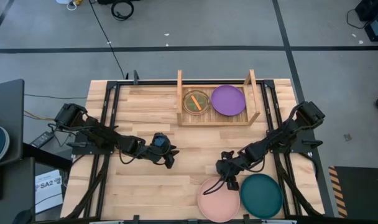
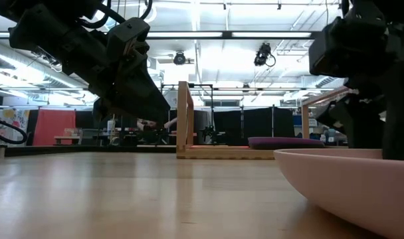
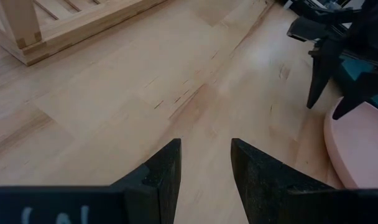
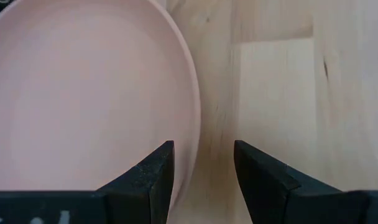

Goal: Place and stack plates onto a shelf
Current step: Stack the large light orange plate on top of the large purple plate on the shelf

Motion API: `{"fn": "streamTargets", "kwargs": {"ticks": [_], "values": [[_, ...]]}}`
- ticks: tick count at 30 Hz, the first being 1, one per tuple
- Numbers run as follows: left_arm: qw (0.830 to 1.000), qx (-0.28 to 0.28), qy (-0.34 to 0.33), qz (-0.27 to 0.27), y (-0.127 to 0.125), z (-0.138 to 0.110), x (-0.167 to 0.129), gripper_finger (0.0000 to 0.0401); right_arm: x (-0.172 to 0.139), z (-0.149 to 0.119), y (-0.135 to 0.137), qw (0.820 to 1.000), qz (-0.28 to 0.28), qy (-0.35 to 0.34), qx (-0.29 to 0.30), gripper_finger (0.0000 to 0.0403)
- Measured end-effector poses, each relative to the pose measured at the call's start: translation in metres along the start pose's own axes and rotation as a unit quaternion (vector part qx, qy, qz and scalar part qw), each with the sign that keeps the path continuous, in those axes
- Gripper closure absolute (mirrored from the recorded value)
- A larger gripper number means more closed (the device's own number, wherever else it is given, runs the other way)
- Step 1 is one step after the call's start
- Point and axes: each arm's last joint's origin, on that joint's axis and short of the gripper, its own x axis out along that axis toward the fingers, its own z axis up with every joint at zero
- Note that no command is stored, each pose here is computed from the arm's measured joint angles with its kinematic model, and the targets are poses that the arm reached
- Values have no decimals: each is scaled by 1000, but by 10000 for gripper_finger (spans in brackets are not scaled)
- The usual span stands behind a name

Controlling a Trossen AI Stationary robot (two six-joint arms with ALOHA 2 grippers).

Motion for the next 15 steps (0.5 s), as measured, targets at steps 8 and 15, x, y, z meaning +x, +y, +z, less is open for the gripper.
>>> {"fn": "streamTargets", "kwargs": {"ticks": [8, 15], "values": [[1000, 0, 0, 0, 0, 0, 0, 255, 0, -3, 0, 1000, -1, 4, 2, 237], [1000, 0, 0, 0, 0, 0, 0, 255, 0, -3, 0, 1000, -2, 3, 1, 270]]}}
